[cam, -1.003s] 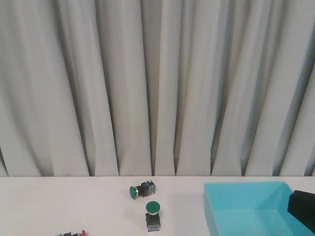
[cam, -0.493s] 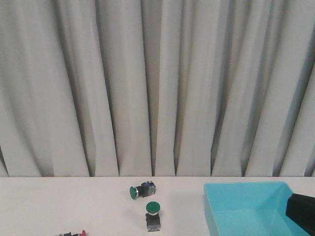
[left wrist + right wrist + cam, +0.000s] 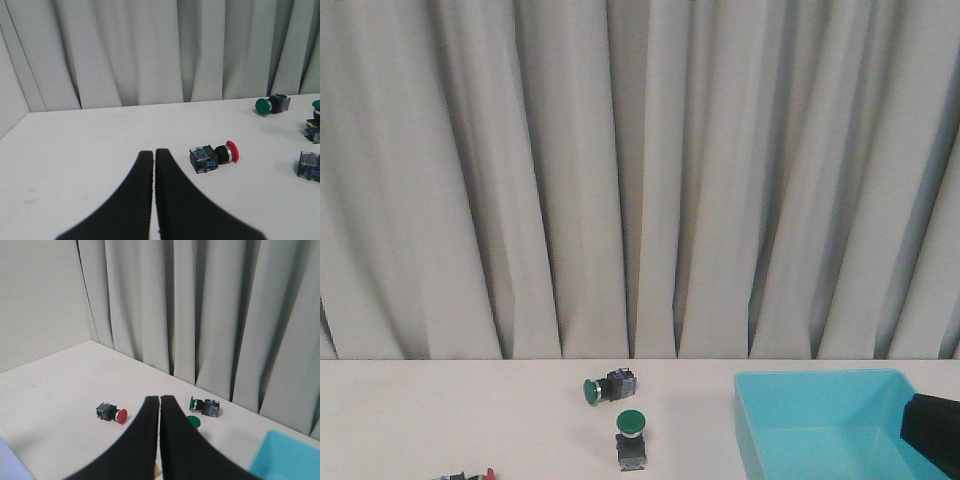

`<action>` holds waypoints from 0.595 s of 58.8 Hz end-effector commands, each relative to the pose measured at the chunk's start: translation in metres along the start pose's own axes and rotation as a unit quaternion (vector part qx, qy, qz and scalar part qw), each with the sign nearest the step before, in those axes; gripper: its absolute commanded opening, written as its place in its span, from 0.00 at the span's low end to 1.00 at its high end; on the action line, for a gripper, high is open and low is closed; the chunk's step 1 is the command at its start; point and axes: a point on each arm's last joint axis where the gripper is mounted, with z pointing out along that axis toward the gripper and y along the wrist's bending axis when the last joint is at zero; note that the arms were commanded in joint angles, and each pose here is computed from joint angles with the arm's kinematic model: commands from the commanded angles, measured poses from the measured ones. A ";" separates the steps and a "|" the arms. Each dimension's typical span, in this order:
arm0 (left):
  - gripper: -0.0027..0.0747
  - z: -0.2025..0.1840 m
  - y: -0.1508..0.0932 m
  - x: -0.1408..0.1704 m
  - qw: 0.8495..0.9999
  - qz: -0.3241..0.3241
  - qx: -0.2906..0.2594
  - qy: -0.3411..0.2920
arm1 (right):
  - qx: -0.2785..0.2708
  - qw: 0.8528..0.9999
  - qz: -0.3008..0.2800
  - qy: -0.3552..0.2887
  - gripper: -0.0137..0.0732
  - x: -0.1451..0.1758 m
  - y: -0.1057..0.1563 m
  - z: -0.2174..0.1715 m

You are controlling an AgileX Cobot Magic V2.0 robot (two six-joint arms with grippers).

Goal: Pick red and yellow buttons and place in box

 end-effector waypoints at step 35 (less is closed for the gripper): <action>0.03 0.000 0.001 -0.001 0.999 -0.008 -0.005 -0.041 | 0.005 1.000 0.007 -0.028 0.15 -0.011 -0.001 -0.002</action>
